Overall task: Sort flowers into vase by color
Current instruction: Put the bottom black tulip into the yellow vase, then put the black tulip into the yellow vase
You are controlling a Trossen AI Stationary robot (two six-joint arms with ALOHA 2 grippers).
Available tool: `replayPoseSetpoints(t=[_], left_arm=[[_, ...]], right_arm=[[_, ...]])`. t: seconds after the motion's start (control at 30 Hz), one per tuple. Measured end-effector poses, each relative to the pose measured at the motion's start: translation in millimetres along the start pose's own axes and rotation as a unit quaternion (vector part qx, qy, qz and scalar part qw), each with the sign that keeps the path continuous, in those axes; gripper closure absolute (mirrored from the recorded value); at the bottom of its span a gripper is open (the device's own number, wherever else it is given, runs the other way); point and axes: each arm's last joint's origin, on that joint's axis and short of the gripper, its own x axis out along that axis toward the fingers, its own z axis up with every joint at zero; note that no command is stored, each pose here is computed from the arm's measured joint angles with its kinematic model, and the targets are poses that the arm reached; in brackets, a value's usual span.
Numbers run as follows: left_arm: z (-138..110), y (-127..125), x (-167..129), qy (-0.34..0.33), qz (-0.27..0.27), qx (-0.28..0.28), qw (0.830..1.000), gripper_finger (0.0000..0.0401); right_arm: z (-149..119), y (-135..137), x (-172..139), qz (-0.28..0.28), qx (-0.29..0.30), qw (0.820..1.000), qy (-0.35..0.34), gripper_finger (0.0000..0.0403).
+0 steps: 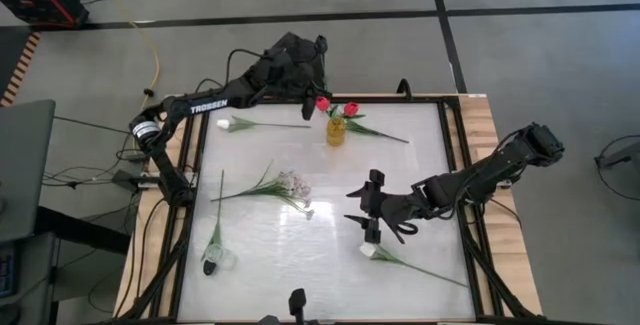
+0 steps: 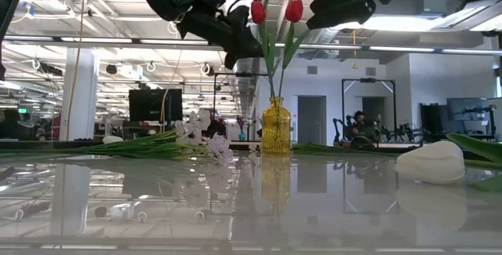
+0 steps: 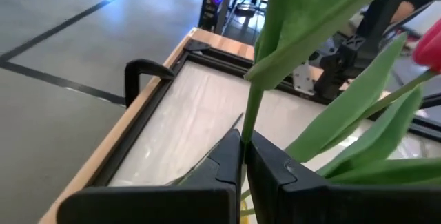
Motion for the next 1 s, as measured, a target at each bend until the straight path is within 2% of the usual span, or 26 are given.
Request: replayPoseSetpoints(t=[0.17, 0.33, 0.53, 0.77, 0.9, 1.0], left_arm=[[-1.8, -7.2, 3.8, 0.007, -0.001, 0.008, 1.000, 0.0397], [-9.2, -12.6, 7.1, 0.041, 0.033, 0.026, 0.998, 0.0373], [-16.8, -10.6, 5.3, 0.078, 0.030, 0.018, 0.996, 0.0309], [-18.7, -13.5, 5.0, 0.091, -0.009, 0.013, 0.996, 0.0234], [-8.4, -13.2, -3.3, 0.146, 0.006, 0.018, 0.989, 0.0215], [5.6, -15.8, -12.1, 0.185, 0.046, 0.022, 0.981, 0.0213]], right_arm=[[0.0, 0.3, -0.1, 0.001, 0.001, 1.000, 0.000, 0.0121], [-0.1, 0.4, -0.1, 0.002, 0.001, 1.000, 0.000, 0.0121], [-0.1, 0.4, -0.1, 0.002, 0.000, 1.000, 0.000, 0.0121], [-0.1, 0.4, -0.1, 0.002, -0.001, 1.000, 0.001, 0.0121], [-0.1, 0.4, -0.3, 0.003, -0.002, 1.000, 0.001, 0.0121], [0.9, -1.2, -1.6, 0.002, -0.001, 1.000, -0.001, 0.0121]])
